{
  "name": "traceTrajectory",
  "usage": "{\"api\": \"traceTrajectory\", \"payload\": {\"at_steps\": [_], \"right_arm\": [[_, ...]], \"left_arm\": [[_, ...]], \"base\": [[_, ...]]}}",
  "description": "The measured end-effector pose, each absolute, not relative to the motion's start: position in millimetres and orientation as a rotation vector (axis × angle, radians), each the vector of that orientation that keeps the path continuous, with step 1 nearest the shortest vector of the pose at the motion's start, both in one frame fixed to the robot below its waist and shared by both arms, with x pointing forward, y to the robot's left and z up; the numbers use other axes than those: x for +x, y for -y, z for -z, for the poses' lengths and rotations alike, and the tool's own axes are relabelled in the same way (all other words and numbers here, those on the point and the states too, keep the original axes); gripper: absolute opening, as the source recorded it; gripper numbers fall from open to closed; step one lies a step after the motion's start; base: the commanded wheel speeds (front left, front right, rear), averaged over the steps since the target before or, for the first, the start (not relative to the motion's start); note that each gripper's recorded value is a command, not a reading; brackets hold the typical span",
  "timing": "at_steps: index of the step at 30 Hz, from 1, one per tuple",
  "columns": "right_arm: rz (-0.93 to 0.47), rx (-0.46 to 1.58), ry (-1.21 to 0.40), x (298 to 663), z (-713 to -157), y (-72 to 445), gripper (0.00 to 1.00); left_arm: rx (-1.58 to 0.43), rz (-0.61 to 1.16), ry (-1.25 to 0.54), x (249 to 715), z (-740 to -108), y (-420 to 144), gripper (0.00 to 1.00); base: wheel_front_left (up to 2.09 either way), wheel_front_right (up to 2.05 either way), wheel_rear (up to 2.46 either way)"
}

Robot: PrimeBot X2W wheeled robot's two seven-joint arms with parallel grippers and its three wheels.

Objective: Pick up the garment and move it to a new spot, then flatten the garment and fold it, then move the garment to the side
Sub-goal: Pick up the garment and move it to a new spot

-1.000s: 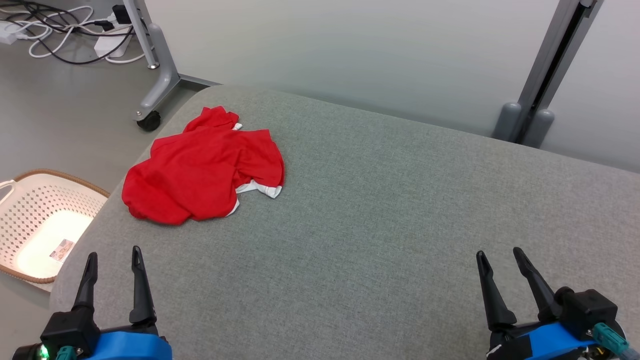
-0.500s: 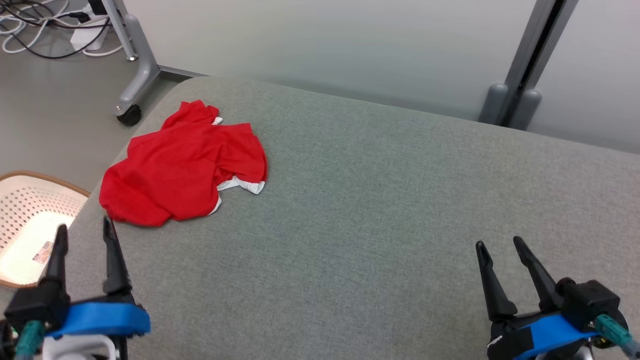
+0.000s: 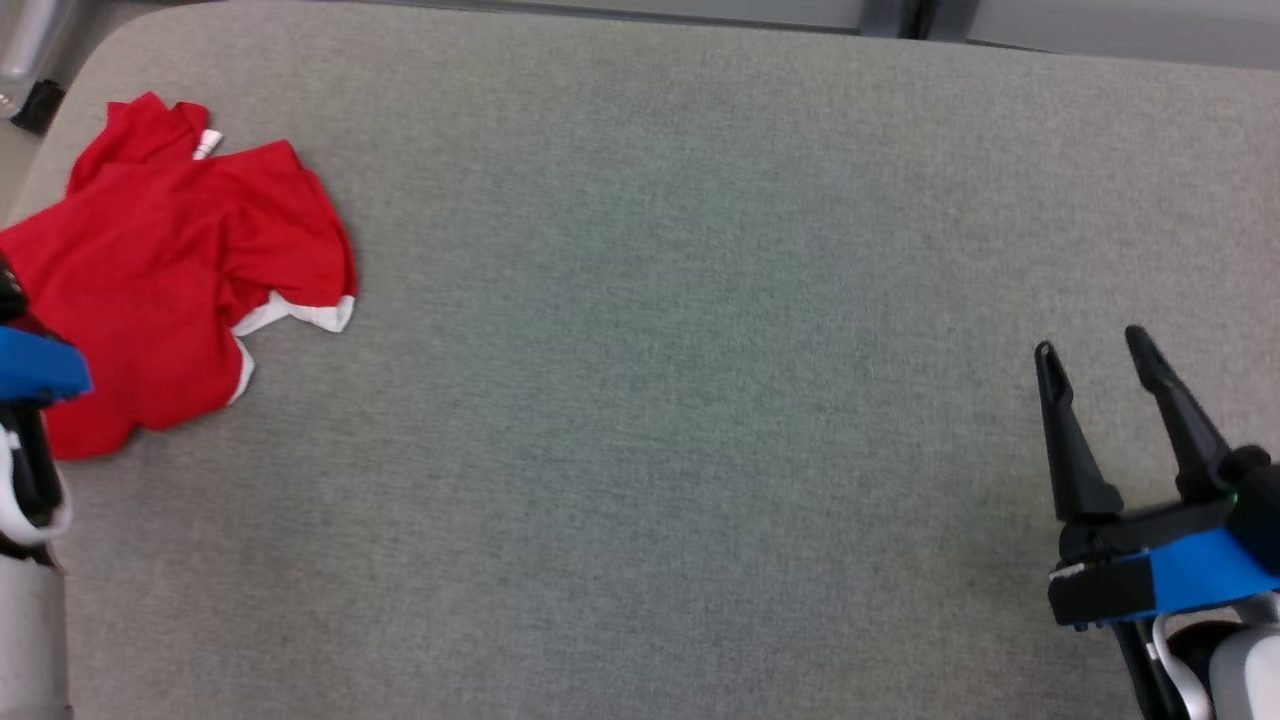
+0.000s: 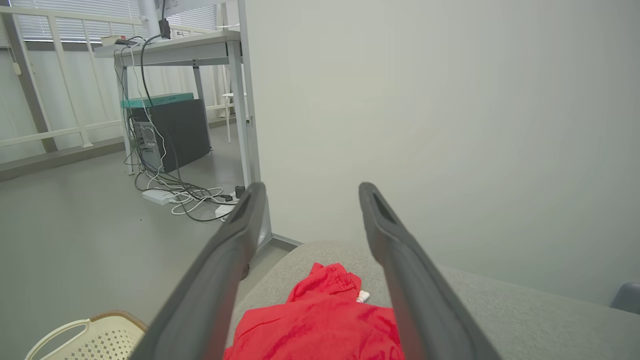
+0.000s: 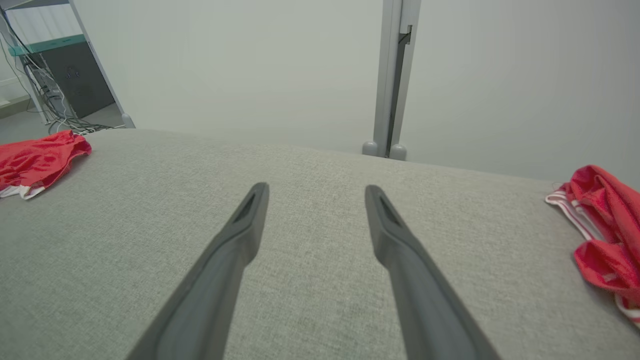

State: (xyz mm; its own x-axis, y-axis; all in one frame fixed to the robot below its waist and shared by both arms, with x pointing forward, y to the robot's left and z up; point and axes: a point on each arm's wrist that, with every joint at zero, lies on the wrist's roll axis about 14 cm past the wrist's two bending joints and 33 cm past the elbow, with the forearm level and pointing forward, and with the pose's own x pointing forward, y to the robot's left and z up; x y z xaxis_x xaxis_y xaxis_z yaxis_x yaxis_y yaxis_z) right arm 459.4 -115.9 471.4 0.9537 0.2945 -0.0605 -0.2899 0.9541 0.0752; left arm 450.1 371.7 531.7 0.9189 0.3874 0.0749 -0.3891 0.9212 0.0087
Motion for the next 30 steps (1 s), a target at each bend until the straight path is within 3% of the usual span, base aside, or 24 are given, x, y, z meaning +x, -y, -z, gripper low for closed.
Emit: {"api": "traceTrajectory", "payload": {"at_steps": [6, 10, 16, 27, 28, 30], "right_arm": [[-0.234, 0.022, -0.103, 475.2, -453.4, 145.0, 1.0], [-0.208, 0.011, -0.126, 479.4, -442.0, 154.8, 1.0], [-0.197, 0.001, -0.129, 485.7, -436.2, 160.2, 1.0], [-0.216, 0.002, -0.109, 489.8, -442.7, 153.3, 1.0], [-0.217, 0.002, -0.108, 489.6, -443.3, 152.7, 1.0], [-0.22, 0.004, -0.108, 488.7, -443.9, 151.6, 1.0]], "left_arm": [[0.038, -0.369, -0.069, 501.6, -484.9, -378.6, 1.0], [0.019, -0.373, -0.235, 511.1, -440.6, -386.4, 1.0], [-0.057, -0.377, -0.535, 495.7, -375.7, -385.4, 1.0], [-0.221, -0.382, -0.815, 462.7, -331.4, -372.4, 1.0], [-0.228, -0.38, -0.825, 462.1, -331.0, -372.1, 0.91], [-0.229, -0.377, -0.831, 461.6, -331.4, -372.4, 0.09]], "base": [[0.0, 0.0, 0.0], [0.0, 0.0, 0.0], [0.0, 0.0, 0.0], [0.0, 0.0, 0.0], [0.0, 0.0, 0.0], [0.0, 0.0, 0.0]]}}
